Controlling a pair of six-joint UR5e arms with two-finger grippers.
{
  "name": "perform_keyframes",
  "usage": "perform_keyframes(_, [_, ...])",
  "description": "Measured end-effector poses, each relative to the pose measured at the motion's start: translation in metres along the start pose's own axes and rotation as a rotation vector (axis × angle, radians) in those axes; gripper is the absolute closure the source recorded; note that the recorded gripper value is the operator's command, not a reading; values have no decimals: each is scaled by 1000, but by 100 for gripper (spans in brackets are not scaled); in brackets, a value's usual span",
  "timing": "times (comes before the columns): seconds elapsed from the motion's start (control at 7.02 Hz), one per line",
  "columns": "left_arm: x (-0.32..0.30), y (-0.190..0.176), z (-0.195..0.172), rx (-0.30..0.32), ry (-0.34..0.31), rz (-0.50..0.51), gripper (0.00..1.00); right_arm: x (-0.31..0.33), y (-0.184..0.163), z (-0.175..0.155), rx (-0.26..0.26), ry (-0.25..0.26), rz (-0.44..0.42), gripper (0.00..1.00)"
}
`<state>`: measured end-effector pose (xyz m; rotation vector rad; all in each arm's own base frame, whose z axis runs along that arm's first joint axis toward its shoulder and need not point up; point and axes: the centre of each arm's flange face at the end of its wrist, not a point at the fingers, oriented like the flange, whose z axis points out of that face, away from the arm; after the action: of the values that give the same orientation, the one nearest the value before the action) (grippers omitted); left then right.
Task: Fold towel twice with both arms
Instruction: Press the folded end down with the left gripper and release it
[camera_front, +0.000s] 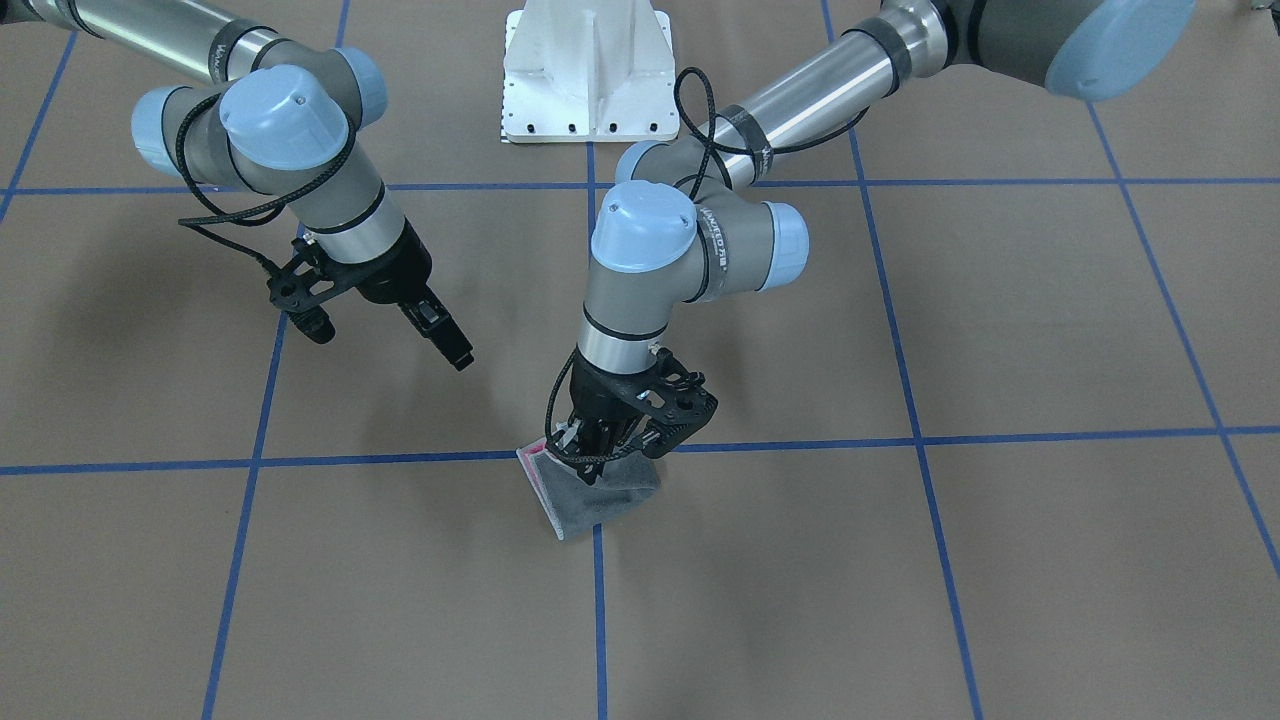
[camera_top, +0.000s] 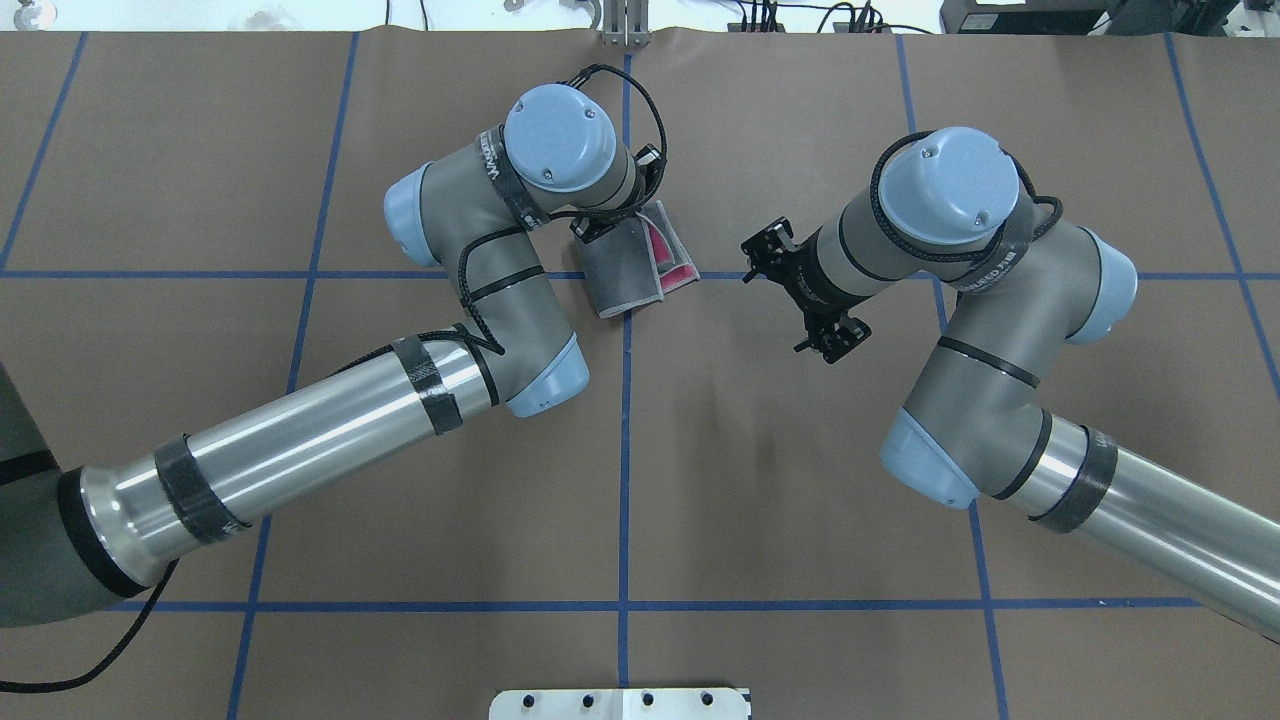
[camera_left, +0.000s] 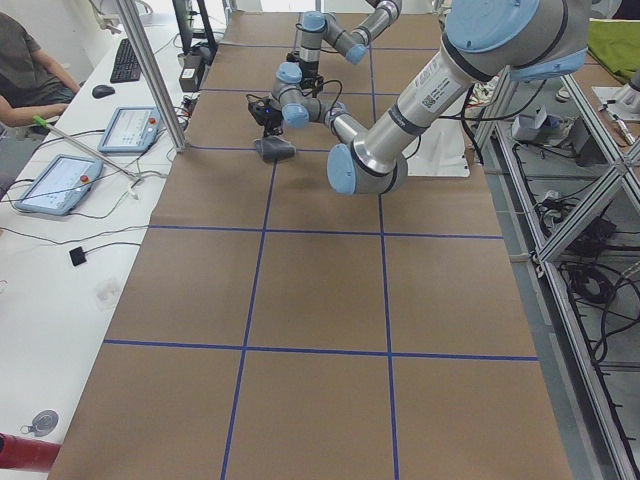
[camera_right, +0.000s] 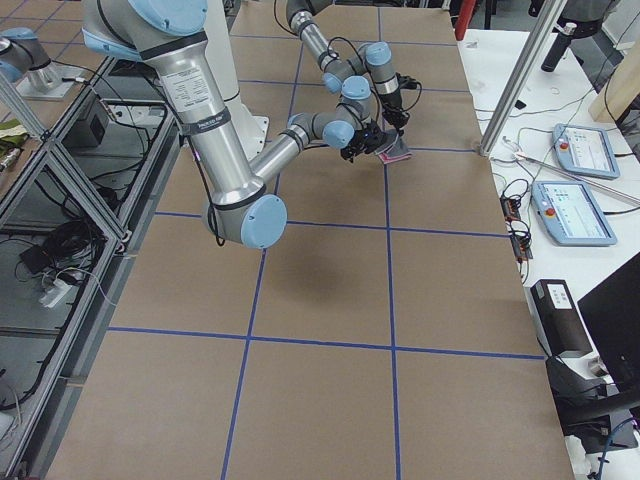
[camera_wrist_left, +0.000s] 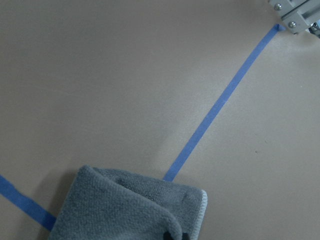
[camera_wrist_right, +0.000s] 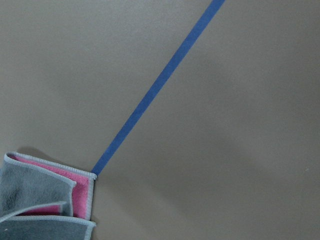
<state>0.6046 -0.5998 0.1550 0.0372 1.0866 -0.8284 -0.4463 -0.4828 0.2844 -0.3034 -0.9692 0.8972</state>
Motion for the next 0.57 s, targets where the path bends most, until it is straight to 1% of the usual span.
perform_keyframes(0.57, [18,2,11,-3,20,-18,100,4,-8,1,9,6,-15,0])
